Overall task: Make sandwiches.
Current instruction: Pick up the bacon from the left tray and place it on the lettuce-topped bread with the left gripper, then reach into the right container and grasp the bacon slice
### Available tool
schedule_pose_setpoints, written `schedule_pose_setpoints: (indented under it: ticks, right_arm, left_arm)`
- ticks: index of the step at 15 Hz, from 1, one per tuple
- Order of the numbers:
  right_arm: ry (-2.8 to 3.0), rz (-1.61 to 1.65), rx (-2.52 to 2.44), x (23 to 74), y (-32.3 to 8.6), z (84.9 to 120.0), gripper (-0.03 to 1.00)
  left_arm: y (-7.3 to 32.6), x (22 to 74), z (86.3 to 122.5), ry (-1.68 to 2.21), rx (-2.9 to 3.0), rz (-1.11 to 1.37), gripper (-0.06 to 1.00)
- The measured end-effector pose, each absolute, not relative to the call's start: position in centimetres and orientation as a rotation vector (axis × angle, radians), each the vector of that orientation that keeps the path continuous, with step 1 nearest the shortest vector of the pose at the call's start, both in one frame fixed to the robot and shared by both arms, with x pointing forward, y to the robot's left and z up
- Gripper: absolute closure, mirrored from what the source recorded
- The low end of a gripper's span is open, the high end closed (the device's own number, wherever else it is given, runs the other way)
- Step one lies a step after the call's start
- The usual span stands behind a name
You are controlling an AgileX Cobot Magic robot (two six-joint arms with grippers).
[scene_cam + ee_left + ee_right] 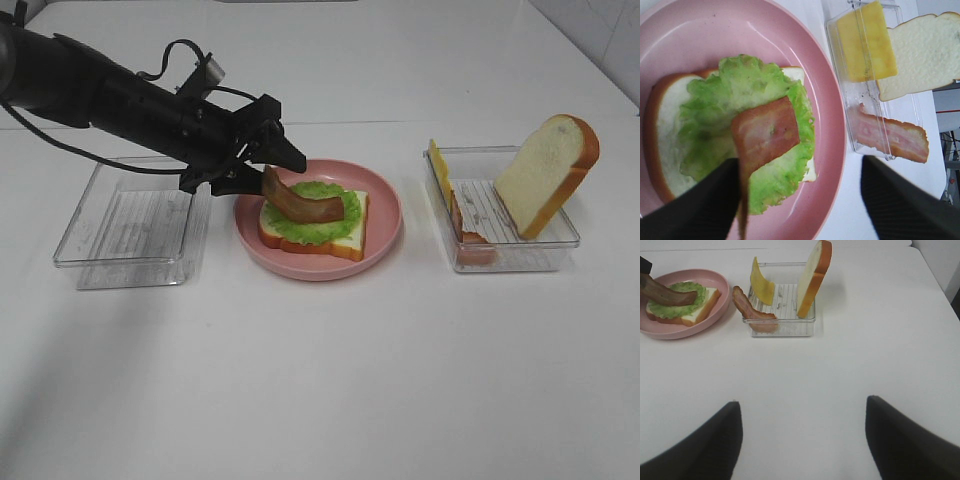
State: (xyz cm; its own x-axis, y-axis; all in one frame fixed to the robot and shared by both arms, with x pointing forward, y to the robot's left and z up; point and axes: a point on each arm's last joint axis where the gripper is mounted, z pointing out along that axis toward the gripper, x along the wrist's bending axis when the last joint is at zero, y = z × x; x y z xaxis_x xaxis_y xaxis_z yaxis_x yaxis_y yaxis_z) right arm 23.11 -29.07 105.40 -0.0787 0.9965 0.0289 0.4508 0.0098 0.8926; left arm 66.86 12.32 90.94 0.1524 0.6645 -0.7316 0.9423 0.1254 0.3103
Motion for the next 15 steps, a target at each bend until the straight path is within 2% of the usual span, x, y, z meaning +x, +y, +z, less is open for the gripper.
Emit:
schedule_pose_setpoints:
  ticks: [1, 3, 4, 8, 9, 10, 11, 15]
  right_arm:
    - [1.609, 1.021, 1.514, 23.1, -29.1, 105.4, 0.31]
    - [1.609, 1.021, 1.514, 23.1, -29.1, 105.4, 0.31]
    - [1.609, 1.021, 1.514, 23.1, -29.1, 105.4, 0.31]
    - [1.609, 1.021, 1.514, 23.1, -29.1, 105.4, 0.31]
    - [1.609, 1.021, 1.514, 23.1, -29.1, 105.4, 0.31]
    - [1.609, 1.021, 1.514, 23.1, -29.1, 105.4, 0.31]
    - [1.609, 1.021, 1.514, 23.1, -29.1, 105.4, 0.31]
    - [1.609, 1.021, 1.514, 23.1, -29.1, 105.4, 0.31]
  left_arm:
    - [12.3, 66.9, 90.9, 1.582, 1.613, -0.426, 0.16]
    - [12.5, 66.7, 91.6, 1.554, 1.662, -0.386, 0.07]
    - [12.5, 66.7, 91.6, 1.554, 1.662, -0.386, 0.07]
    - [13.4, 66.0, 95.3, 1.407, 1.867, -0.196, 0.05]
    - [14.1, 65.4, 97.5, 1.351, 1.956, -0.090, 0.05]
    - [14.1, 65.4, 97.5, 1.351, 1.956, -0.090, 0.05]
    - [14.9, 64.6, 100.2, 1.348, 2.008, 0.012, 0.05]
    - [17.1, 61.4, 106.8, 1.359, 2.102, 0.178, 0.05]
